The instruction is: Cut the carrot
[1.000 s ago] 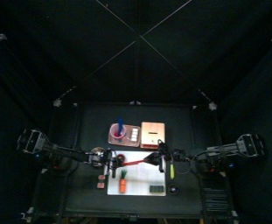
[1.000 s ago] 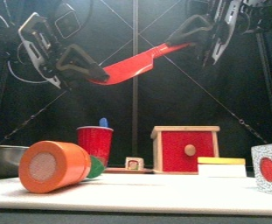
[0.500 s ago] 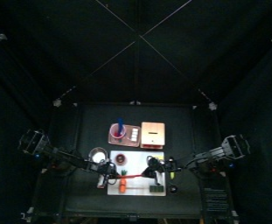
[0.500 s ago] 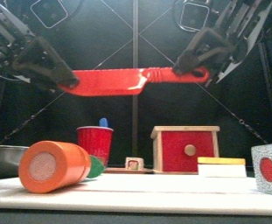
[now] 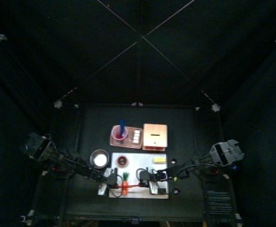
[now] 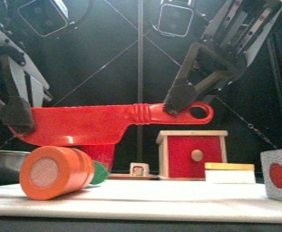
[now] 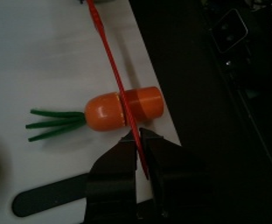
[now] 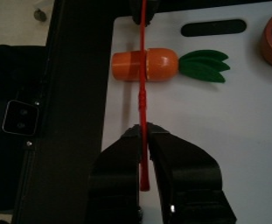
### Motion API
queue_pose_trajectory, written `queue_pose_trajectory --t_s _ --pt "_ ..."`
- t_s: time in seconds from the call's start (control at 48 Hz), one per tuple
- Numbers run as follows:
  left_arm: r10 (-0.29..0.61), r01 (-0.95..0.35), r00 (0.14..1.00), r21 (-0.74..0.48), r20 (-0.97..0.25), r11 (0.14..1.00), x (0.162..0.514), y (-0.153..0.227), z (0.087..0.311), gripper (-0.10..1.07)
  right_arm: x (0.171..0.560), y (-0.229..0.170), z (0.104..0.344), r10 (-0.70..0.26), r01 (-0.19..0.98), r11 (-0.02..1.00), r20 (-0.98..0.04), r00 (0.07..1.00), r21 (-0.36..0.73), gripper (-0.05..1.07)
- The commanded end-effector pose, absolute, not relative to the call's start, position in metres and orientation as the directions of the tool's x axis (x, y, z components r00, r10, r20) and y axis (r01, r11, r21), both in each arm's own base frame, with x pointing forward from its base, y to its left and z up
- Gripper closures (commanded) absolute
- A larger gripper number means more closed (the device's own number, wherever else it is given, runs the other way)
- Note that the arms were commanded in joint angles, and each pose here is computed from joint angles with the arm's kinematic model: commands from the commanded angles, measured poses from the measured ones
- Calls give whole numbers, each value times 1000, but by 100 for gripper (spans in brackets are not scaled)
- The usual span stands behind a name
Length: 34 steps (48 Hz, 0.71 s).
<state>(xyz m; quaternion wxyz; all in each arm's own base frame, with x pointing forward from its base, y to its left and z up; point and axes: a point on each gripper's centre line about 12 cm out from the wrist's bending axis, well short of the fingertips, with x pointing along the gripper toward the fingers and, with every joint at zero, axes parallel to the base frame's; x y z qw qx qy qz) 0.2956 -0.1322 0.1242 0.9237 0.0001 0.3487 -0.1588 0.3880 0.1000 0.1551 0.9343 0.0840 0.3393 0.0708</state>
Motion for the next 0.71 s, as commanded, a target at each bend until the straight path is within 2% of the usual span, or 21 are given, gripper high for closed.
queue_pose_trajectory --t_s 0.0,0.396,0.688 --pt "-306 304 724 -112 -618 946 302 -137 133 58 396 99 174 191 -83 974 -577 794 209 60" --pt "-303 299 734 -112 -607 948 302 -134 139 58 402 97 185 191 -126 980 -552 811 154 60" --pt "-290 291 737 -101 -610 951 303 -127 141 58 404 93 184 182 -129 983 -555 812 134 60"
